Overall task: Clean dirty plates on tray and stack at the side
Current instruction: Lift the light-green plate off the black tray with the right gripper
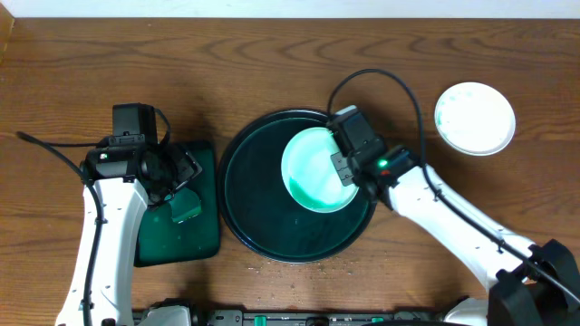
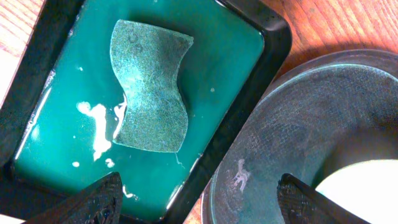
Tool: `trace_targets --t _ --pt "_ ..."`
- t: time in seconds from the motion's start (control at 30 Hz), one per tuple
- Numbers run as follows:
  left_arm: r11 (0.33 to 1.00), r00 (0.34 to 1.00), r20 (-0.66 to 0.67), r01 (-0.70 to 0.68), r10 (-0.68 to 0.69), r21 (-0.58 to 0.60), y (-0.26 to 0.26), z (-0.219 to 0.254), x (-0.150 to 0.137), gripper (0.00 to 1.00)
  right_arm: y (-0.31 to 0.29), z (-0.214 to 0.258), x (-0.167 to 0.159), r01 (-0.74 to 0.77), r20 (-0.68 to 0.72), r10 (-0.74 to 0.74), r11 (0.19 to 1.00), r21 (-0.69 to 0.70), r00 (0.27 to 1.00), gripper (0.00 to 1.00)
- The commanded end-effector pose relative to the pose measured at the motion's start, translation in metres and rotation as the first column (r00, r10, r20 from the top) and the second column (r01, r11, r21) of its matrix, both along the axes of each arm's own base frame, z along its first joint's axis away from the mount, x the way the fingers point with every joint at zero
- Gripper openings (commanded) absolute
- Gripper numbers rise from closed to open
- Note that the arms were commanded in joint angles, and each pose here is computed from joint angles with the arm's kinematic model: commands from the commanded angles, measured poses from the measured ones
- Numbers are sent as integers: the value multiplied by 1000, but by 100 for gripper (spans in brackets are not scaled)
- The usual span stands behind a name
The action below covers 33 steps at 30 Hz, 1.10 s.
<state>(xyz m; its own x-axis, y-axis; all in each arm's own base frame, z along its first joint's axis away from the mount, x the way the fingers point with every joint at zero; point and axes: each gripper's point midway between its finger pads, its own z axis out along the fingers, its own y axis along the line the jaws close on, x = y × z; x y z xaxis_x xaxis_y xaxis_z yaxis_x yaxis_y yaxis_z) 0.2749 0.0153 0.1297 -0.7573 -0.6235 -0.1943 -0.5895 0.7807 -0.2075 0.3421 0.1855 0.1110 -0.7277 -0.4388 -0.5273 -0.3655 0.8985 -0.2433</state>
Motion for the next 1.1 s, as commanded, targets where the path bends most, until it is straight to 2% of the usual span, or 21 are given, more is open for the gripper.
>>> trace_targets --t 0.0,0.2,0.5,0.8,1.07 --pt "1000 1000 20 13 -13 7 0 8 4 80 0 37 9 -30 177 60 985 -168 982 1" --pt "1000 1000 20 12 -12 8 1 8 4 80 16 69 11 -49 325 179 928 -370 929 1" --pt "1000 1000 19 13 -13 8 1 8 4 80 18 112 11 19 407 301 784 -621 862 1" --pt "1000 1000 19 12 -12 8 1 7 4 80 36 142 7 19 386 439 641 -768 812 1" --pt "1000 1000 9 12 -12 7 1 6 3 80 30 158 4 46 306 481 480 -876 822 1"
